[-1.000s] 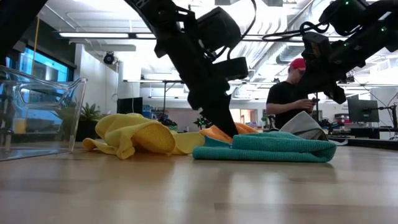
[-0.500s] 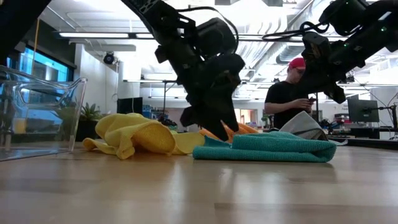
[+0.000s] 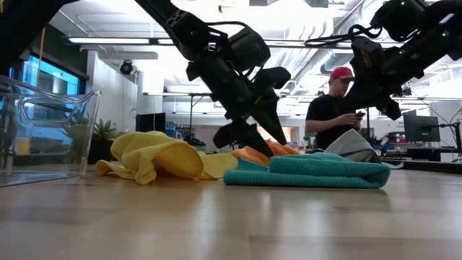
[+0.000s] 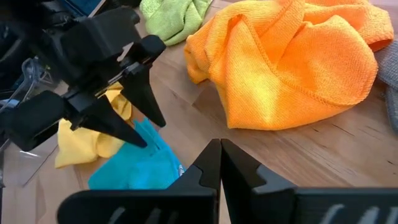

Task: Fold microfiber towels
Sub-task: Fold the blue towel

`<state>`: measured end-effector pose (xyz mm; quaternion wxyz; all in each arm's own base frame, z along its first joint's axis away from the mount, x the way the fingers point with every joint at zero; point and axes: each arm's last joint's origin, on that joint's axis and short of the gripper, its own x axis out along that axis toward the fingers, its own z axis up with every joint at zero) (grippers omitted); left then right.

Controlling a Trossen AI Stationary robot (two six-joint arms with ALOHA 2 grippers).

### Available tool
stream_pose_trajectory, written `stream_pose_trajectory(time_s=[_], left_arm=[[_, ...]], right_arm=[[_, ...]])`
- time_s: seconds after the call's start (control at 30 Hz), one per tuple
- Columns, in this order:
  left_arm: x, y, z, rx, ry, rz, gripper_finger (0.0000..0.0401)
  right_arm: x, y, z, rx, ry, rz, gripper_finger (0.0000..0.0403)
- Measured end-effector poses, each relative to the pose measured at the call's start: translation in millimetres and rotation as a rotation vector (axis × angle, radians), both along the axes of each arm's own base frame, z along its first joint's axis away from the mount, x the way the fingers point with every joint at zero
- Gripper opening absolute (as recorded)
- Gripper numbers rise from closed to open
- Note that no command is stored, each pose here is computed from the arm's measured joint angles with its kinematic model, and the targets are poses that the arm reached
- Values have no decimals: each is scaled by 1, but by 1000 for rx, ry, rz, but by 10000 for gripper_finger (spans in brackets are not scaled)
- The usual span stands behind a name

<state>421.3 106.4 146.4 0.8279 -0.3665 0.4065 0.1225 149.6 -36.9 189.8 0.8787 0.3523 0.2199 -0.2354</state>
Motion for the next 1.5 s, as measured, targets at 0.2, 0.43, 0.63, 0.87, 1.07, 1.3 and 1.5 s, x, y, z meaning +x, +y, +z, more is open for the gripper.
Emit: stream_pose_trajectory(time_s=[0.2,0.43,0.63,0.87,1.07,1.3,1.5], left_arm=[[14,-2,-8,2,11,-18,150],[24,3,-11,75,98,-41,150],[21,0,-13,107,131,-105,150],[26,-9,-11,100,86,-158,150],[28,-14,-22,147,118,-159,150],[29,-14,-21,169,111,-156,148],[30,-12,-19,190,112,-140,96]], right_arm=[[0,0,0,8,-2,-5,0],[0,1,0,29,-8,7,0],[0,1,0,29,-8,7,0],[0,1,0,29,-8,7,0],[0,1,0,29,-8,7,0],[0,1,0,33,-9,5,0],[0,1,0,34,-9,4,0]])
